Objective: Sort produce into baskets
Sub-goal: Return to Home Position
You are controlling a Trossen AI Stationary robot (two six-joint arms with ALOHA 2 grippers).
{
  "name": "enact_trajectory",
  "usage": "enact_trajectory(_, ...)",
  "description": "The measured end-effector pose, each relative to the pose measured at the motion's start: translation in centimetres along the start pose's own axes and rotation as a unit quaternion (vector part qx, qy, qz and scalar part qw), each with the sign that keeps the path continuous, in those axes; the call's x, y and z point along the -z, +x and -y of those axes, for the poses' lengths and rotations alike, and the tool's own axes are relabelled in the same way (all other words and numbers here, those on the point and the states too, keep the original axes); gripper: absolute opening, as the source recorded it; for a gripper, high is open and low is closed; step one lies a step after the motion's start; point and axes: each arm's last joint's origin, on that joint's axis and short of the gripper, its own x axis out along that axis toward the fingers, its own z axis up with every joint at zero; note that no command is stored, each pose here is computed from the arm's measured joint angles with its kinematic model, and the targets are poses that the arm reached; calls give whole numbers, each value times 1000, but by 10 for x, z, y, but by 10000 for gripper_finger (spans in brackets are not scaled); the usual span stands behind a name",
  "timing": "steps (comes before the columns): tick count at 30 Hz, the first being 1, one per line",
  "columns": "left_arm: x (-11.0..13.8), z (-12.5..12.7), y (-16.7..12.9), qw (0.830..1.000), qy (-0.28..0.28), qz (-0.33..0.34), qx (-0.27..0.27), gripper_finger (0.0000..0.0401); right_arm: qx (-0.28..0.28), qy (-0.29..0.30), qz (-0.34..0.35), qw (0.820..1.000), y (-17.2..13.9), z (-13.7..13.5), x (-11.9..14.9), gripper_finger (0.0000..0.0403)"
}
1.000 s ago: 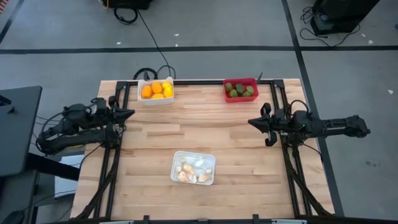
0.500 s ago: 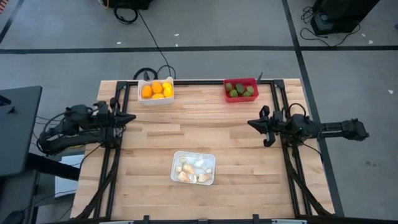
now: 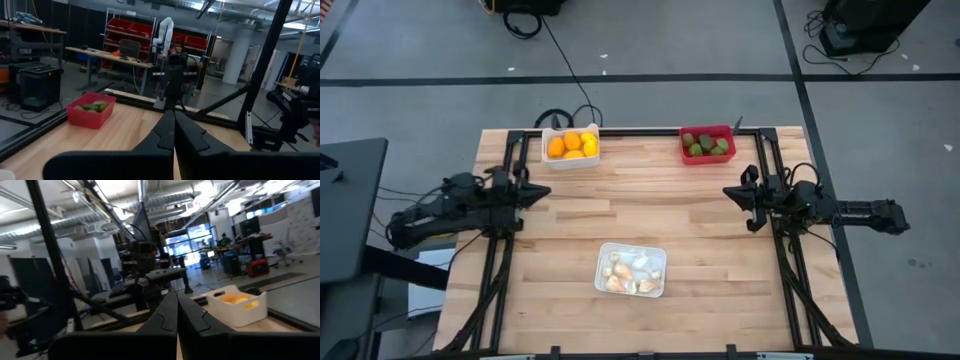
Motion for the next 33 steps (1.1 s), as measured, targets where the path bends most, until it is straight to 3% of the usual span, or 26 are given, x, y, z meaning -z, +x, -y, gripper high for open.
enact_trajectory(5,31,-7,14,1000,-3,25,8,7,-20,11,-10,1000,0,0,1,5)
enact_trajectory(11,61,-11,22,995,-3,72,73,7,-28,19,-34,999,0,4,4,6)
enact_trajectory(21,86,-18,24,999,-21,-48,13,7,-55,17,-64,996,-1,9,7,6)
enact_trajectory(29,87,-19,24,998,-35,-55,12,7,-69,-3,-92,993,-2,10,12,7)
enact_trajectory(33,89,-21,25,997,-31,-62,-26,7,-67,-12,-107,992,-2,11,15,9)
